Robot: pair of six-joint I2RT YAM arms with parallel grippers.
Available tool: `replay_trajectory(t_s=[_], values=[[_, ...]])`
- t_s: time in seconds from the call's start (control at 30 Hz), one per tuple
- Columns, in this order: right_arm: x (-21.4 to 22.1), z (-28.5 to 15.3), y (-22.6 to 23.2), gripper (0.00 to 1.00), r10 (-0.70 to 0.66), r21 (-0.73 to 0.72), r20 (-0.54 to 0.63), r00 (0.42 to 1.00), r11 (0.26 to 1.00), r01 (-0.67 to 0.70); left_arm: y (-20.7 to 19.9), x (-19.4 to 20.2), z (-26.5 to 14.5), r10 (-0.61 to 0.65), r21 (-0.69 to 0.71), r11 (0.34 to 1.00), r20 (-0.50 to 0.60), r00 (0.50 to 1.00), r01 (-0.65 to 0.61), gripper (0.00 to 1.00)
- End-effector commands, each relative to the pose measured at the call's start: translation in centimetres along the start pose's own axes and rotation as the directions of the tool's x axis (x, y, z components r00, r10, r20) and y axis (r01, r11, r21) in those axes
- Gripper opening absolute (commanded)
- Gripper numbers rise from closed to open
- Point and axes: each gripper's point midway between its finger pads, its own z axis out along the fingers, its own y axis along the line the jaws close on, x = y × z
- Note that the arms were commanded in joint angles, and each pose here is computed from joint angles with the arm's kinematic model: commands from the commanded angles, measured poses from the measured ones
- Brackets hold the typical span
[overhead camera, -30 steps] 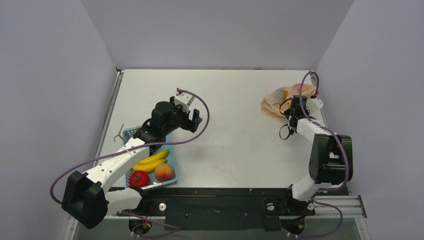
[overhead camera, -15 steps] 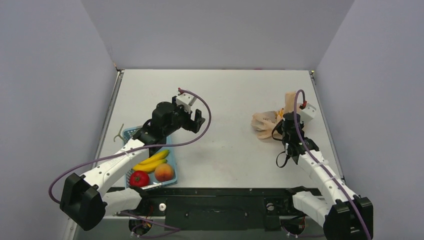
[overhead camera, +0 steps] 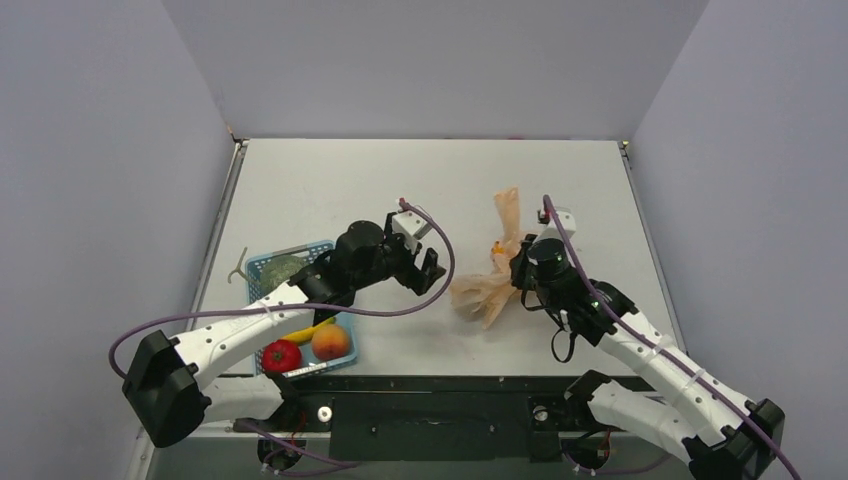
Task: Take the fake fruits out of the plastic bag
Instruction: Move the plastic bag to the center of the board, then untie the plastic bag at the center of the board.
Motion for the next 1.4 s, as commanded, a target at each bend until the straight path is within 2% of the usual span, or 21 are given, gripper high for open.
replay_trajectory(t_s=[0.0,0.07,0.1,0.23,0.4,0.57,0.73,0.97,1.0,1.07,1.1,1.13,1.17,1.23,1.3,1.37], values=[[0.8,-0.9,4.5,0.00,-0.046,-0.122,-0.067,0.997,0.992,0.037,-2.9,-1.7,1.1,-0.056,0.109,0.993,0.023,0.998,0.053,0.74],[1.7,-1.2,6.4,0.00,-0.066,-0.166,-0.089,0.994,0.985,0.051,-3.5,-1.3,1.6,-0.088,0.141,0.986,0.008,0.996,0.086,0.74],[1.9,-1.4,7.3,0.03,-0.065,-0.192,-0.086,0.994,0.980,0.048,-3.9,-1.2,1.8,-0.097,0.157,0.983,0.005,0.995,0.095,0.74],[2.0,-1.4,8.7,0.29,-0.001,-0.240,-0.063,0.998,0.971,-0.014,-4.7,-0.6,2.3,-0.116,0.187,0.975,-0.022,0.993,0.118,0.74],[1.3,-2.2,8.4,0.46,0.101,-0.273,-0.006,0.995,0.957,-0.099,-5.5,-0.5,2.5,-0.131,0.212,0.968,-0.023,0.991,0.133,0.75],[0.0,-3.4,6.5,0.59,0.116,-0.245,0.056,0.992,0.964,-0.099,-6.0,0.1,3.1,-0.130,0.217,0.966,-0.045,0.990,0.137,0.75],[0.0,-2.9,3.8,0.62,0.099,-0.141,0.087,0.991,0.986,-0.086,-5.7,0.8,3.7,-0.115,0.164,0.979,-0.059,0.992,0.124,0.75],[1.1,-1.7,4.3,0.52,0.114,-0.141,0.024,0.993,0.984,-0.110,-6.0,2.3,4.9,-0.102,0.124,0.985,-0.124,0.987,0.118,0.74],[1.6,-1.5,4.7,0.50,0.102,-0.153,0.001,0.995,0.983,-0.101,-6.1,2.1,5.1,-0.101,0.125,0.985,-0.128,0.987,0.117,0.72],[2.3,-1.1,4.9,0.49,0.080,-0.158,-0.024,0.996,0.984,-0.083,-5.8,2.4,5.6,-0.104,0.108,0.987,-0.152,0.983,0.121,0.59],[2.6,-0.9,5.0,0.49,0.070,-0.157,-0.035,0.997,0.985,-0.075,-5.7,3.0,5.9,-0.107,0.096,0.987,-0.175,0.979,0.125,0.46],[2.9,-0.8,5.3,0.49,0.060,-0.168,-0.047,0.997,0.983,-0.067,-5.4,3.2,5.9,-0.108,0.077,0.989,-0.193,0.975,0.124,0.40],[3.3,-0.4,5.4,0.48,0.054,-0.170,-0.057,0.997,0.983,-0.063,-5.2,3.6,5.9,-0.108,0.064,0.990,-0.212,0.971,0.124,0.27],[4.1,0.0,5.8,0.47,0.052,-0.175,-0.079,0.996,0.982,-0.065,-4.8,4.1,6.0,-0.109,0.037,0.992,-0.226,0.968,0.121,0.10],[4.8,0.5,5.9,0.45,0.054,-0.174,-0.089,0.995,0.982,-0.069,-4.7,4.2,6.0,-0.117,0.032,0.991,-0.228,0.967,0.127,0.02],[5.2,0.9,5.9,0.42,0.064,-0.178,-0.088,0.994,0.981,-0.079,-4.9,4.3,6.0,-0.120,0.037,0.991,-0.230,0.966,0.132,0.00]])
